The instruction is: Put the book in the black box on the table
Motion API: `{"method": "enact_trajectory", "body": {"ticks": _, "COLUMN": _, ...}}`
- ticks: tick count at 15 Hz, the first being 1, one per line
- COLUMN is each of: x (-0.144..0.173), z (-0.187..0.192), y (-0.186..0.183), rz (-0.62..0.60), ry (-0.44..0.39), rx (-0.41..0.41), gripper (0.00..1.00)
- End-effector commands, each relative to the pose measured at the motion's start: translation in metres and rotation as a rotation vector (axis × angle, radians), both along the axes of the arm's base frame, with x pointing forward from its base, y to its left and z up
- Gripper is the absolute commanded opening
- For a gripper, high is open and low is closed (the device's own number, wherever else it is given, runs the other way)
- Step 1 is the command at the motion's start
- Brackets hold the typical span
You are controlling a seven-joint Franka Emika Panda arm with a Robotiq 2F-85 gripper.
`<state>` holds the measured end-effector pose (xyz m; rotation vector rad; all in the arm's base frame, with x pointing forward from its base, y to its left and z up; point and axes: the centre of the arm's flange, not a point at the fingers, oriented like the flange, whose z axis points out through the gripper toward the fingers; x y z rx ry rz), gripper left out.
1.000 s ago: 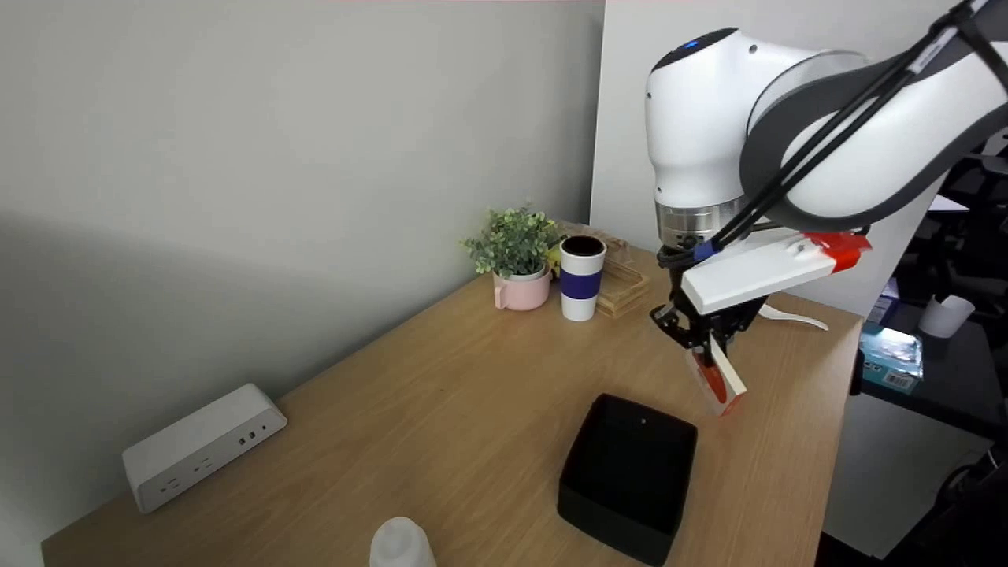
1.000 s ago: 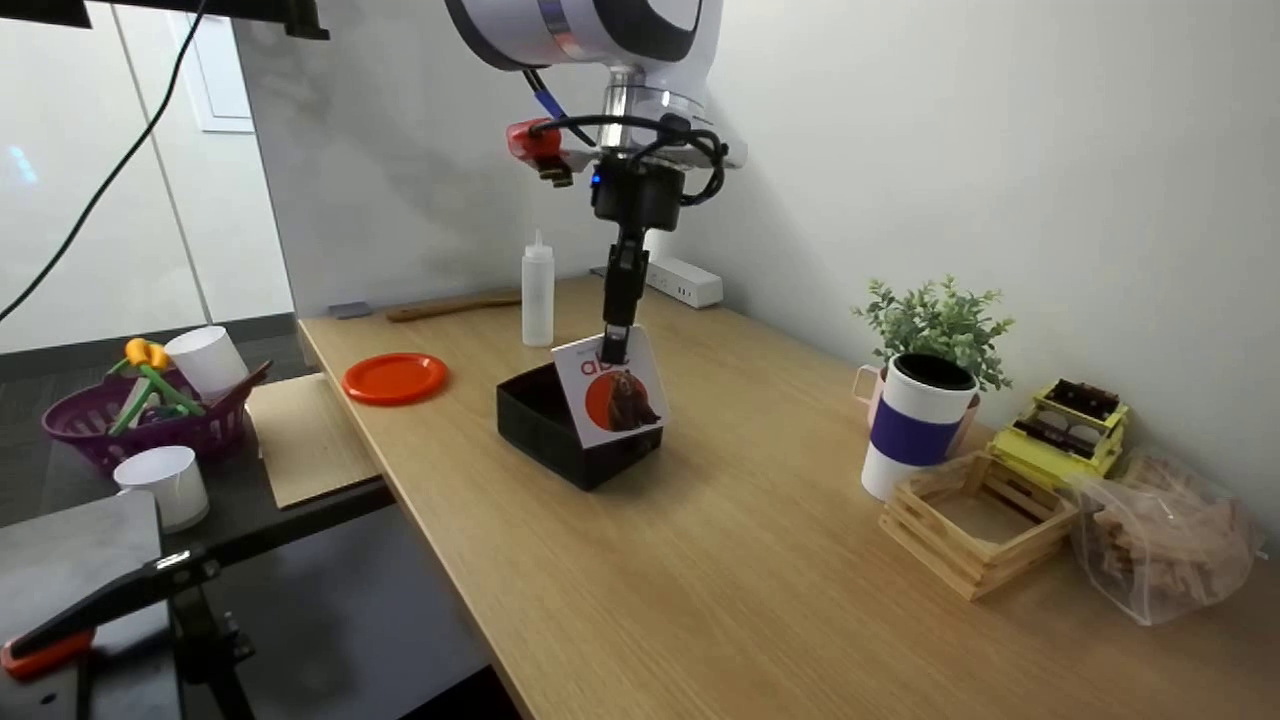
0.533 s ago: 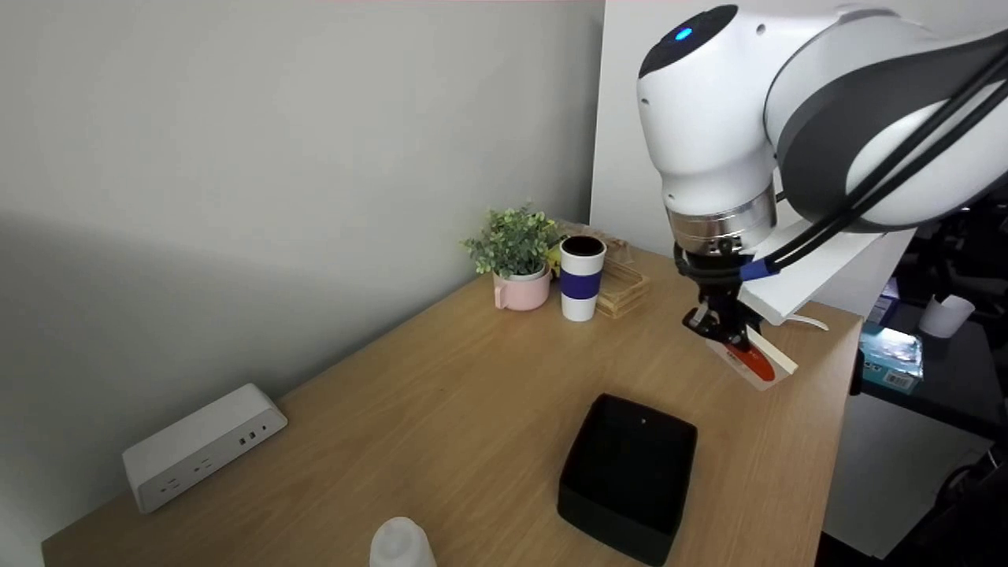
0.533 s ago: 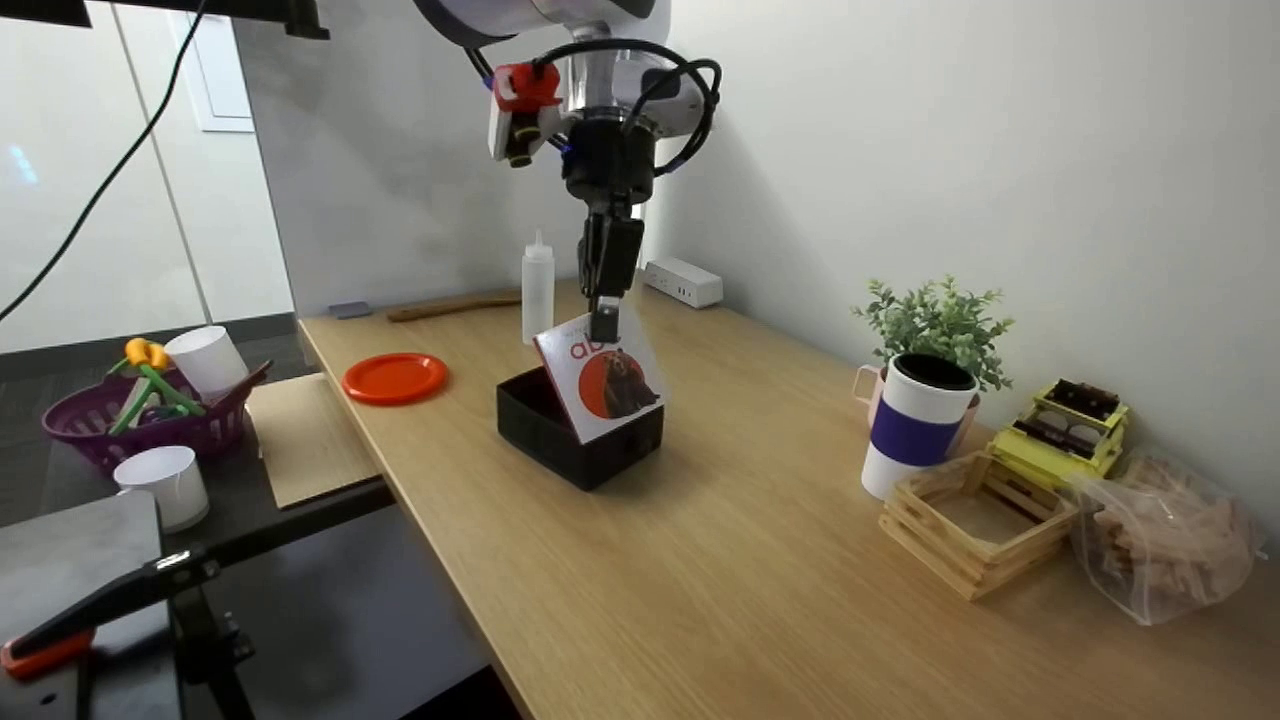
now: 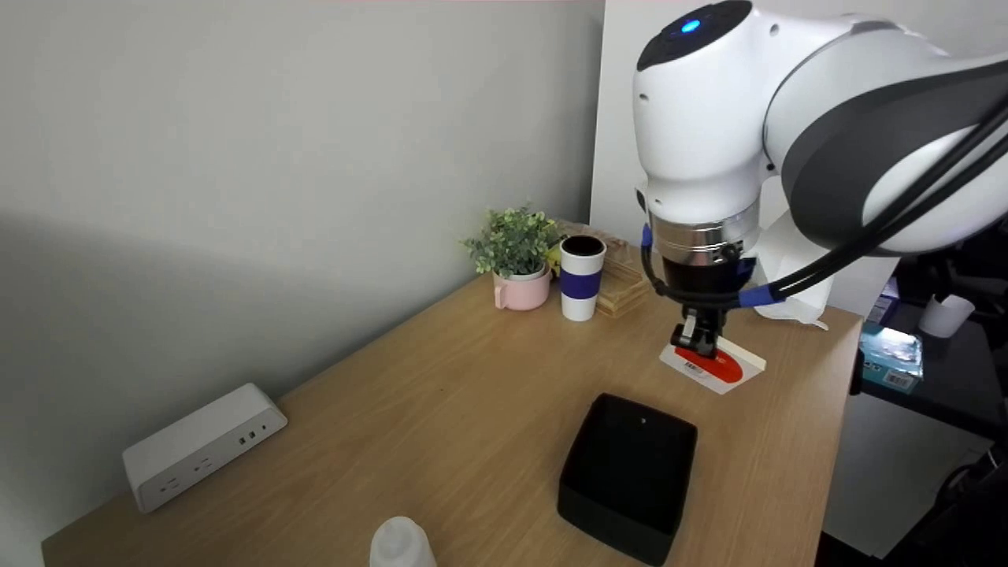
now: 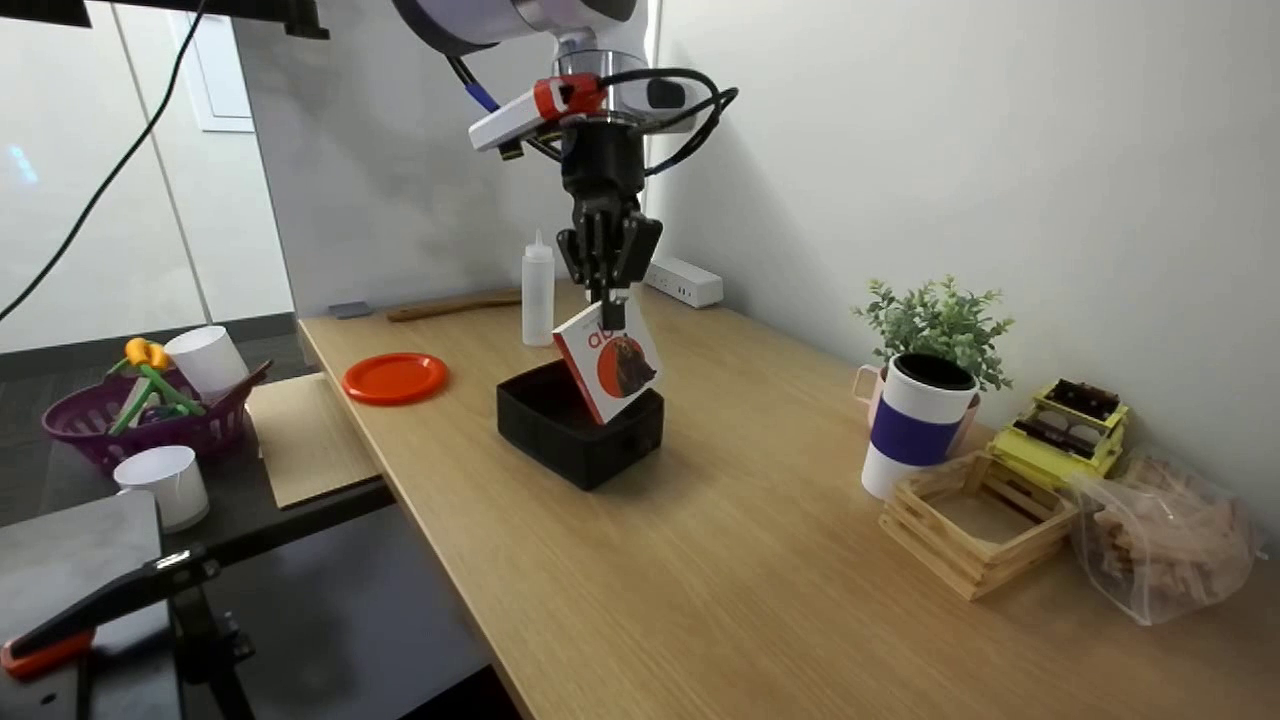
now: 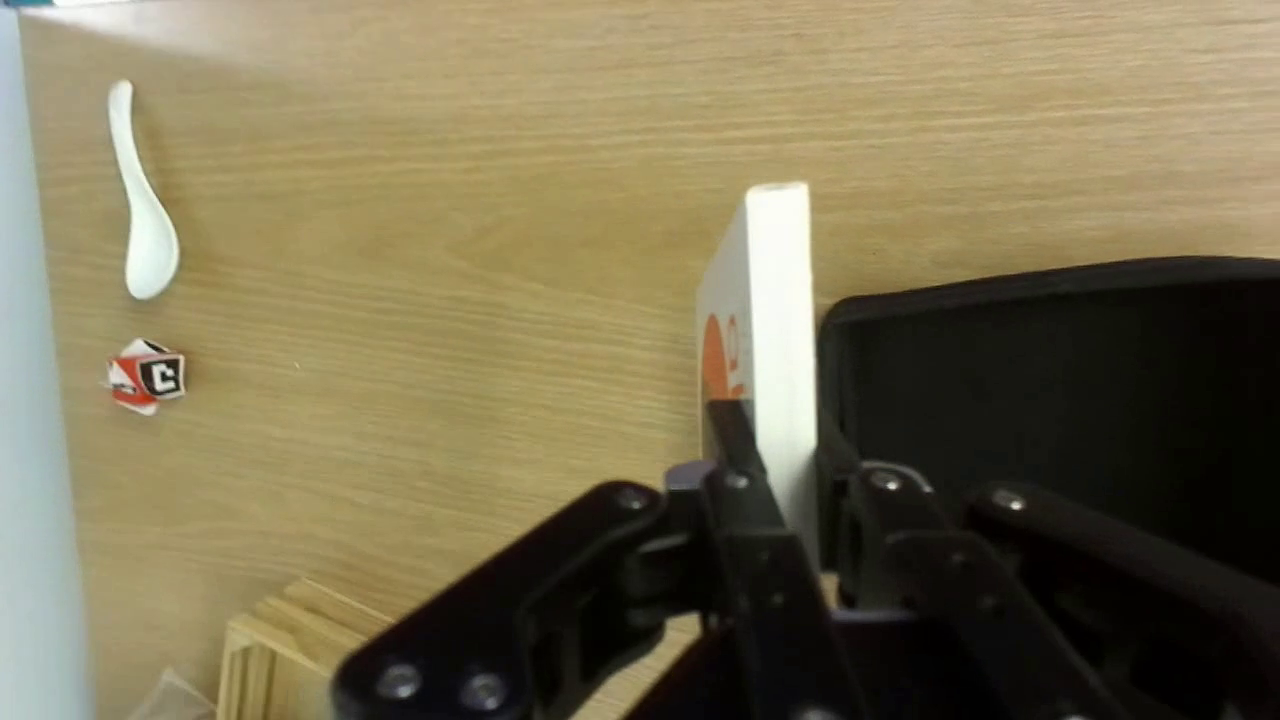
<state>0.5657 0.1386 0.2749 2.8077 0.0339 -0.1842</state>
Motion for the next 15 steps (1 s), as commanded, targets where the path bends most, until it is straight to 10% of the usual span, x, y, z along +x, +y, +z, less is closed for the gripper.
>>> {"method": "enact_trajectory", "body": {"ticks": 1, "x": 0.012, "z": -0.007, "y": -0.012, "rz": 0.085, "ry": 0.022, "rx": 0.052, "gripper": 0.04}}
{"method": "enact_trajectory", "body": {"ticks": 15, "x": 0.049, "z": -0.057, "y": -0.069, "rz": 0.009, "ry": 0.149, "rx": 0.266, "gripper": 0.04}}
